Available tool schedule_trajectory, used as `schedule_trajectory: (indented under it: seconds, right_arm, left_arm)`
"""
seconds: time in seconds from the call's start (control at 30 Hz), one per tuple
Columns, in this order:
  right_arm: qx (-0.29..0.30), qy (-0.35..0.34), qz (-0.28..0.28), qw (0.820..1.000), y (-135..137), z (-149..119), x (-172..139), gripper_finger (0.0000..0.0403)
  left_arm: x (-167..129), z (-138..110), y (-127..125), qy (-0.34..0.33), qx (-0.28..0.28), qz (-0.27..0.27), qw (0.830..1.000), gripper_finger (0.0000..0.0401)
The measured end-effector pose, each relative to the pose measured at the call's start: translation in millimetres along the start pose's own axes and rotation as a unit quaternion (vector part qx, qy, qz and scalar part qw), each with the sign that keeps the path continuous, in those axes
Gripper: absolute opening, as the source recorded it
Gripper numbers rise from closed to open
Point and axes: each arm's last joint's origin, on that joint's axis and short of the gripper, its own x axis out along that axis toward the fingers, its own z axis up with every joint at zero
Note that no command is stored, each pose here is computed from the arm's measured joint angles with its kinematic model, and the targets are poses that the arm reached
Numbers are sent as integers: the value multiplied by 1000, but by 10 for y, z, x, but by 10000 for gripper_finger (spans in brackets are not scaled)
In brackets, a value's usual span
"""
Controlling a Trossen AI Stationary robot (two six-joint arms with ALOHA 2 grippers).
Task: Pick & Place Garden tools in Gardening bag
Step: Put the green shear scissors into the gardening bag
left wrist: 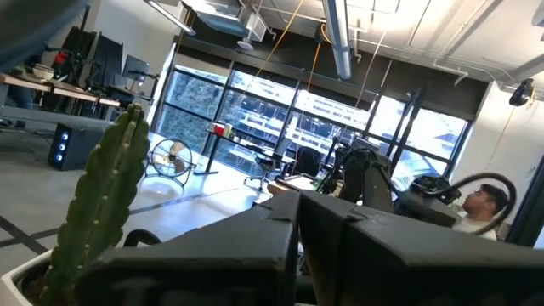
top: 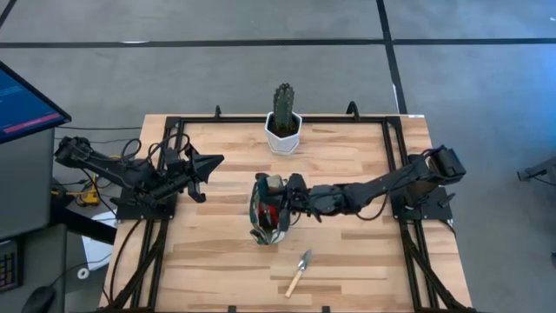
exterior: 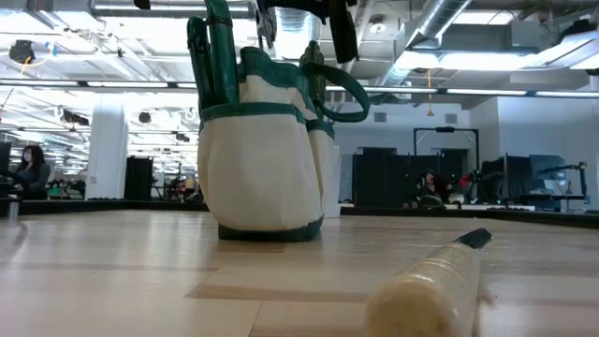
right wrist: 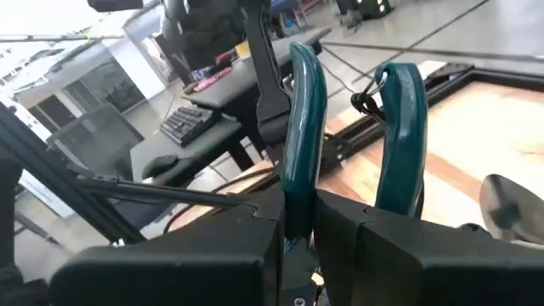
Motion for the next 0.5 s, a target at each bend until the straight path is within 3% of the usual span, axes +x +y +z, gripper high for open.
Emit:
schedule_trajectory:
  seconds: [0.33,0.5]
  right_arm:
    - [-8,15,-58,998,-29,-416,125,31]
    - [37,-1,-87,996,-31,-558,161,31]
  left_arm:
    - [0,-1,0,0,1,0,1000,1]
    - [0,-1,0,1,1,0,1000,1]
